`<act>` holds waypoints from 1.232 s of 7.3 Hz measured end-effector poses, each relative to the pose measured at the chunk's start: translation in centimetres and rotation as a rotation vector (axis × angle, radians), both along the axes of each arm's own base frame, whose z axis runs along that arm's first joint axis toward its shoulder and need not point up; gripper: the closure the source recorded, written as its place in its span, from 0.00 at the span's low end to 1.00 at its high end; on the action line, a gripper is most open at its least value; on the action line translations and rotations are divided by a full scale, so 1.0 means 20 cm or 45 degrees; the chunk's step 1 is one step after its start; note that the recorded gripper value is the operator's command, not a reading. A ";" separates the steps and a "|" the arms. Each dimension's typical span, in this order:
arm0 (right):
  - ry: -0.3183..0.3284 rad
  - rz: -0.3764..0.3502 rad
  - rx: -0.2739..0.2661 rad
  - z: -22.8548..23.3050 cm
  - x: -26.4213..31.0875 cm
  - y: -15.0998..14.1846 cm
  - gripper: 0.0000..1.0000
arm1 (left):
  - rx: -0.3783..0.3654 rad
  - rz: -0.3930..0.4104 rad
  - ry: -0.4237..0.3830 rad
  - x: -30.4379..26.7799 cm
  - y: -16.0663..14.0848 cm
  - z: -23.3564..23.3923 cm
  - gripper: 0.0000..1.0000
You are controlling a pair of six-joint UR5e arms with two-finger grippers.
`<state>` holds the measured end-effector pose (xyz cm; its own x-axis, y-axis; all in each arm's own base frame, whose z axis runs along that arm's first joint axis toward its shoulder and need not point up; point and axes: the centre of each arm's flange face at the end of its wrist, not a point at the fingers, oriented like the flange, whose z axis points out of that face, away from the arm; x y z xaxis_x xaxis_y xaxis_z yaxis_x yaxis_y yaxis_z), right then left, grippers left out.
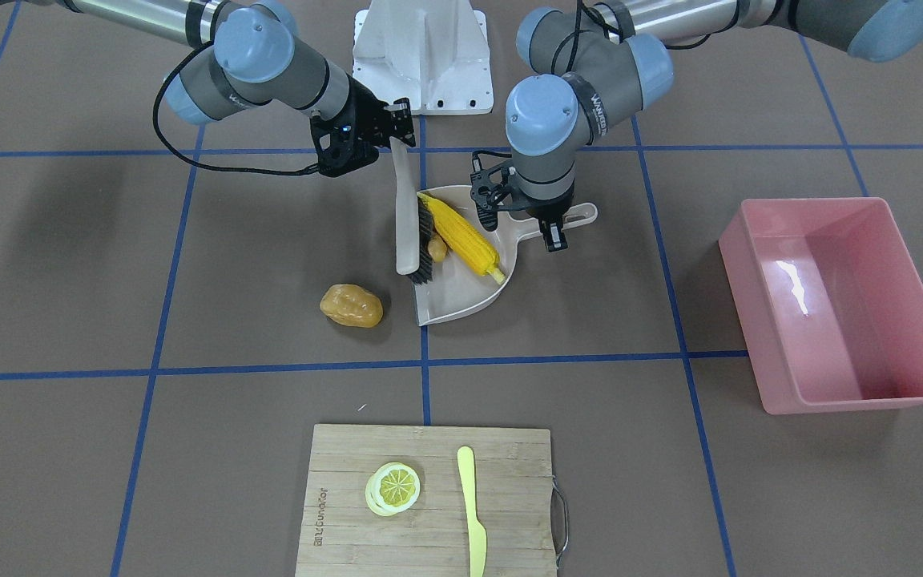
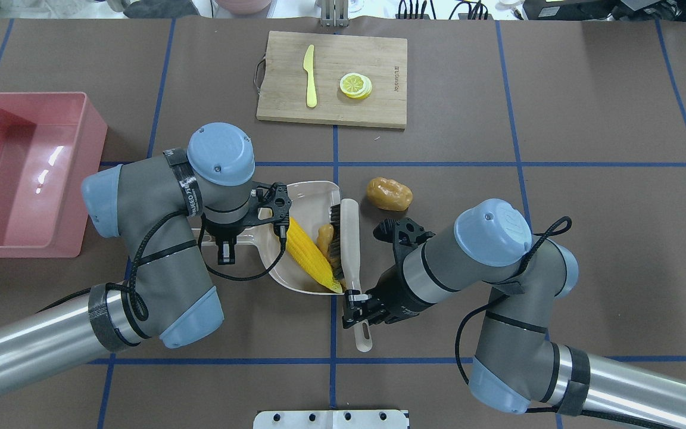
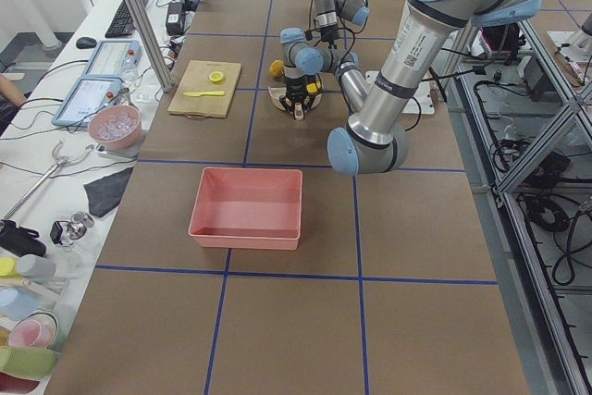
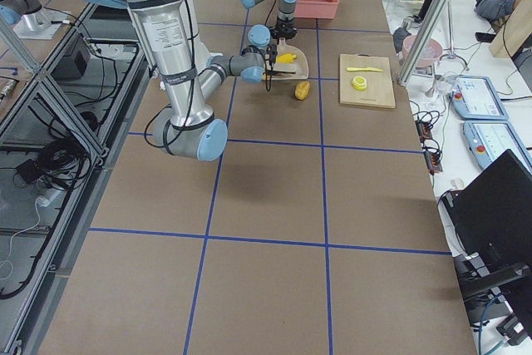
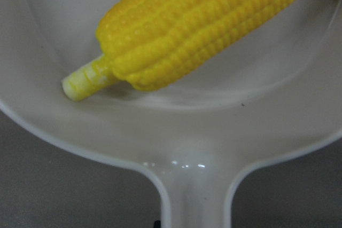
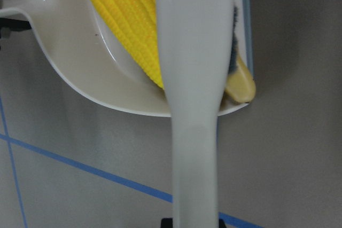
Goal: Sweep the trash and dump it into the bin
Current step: 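Lift the brush back behind the potato with the right gripper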
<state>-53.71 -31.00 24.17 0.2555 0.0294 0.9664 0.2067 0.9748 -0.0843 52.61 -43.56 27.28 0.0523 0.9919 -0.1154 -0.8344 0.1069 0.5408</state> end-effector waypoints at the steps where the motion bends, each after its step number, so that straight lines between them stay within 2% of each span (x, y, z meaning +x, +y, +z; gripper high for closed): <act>1: 0.010 0.003 -0.007 -0.05 -0.01 -0.01 1.00 | 0.000 0.000 0.000 0.00 0.00 0.00 1.00; 2: 0.018 0.007 -0.017 -0.06 0.03 -0.05 1.00 | 0.000 0.000 0.000 0.00 0.00 0.00 1.00; 4: 0.029 0.020 -0.063 0.01 0.30 -0.30 1.00 | 0.000 0.000 0.000 0.00 0.00 0.00 1.00; 5: 0.031 0.028 -0.064 0.09 0.46 -0.42 1.00 | 0.000 0.000 0.000 0.00 0.00 0.00 1.00; 7: 0.039 0.043 -0.038 0.24 0.71 -0.58 1.00 | 0.000 0.000 0.000 0.00 0.00 0.00 1.00; 9: 0.068 0.021 0.001 0.45 0.85 -0.61 1.00 | 0.000 0.000 0.000 0.00 0.00 0.00 1.00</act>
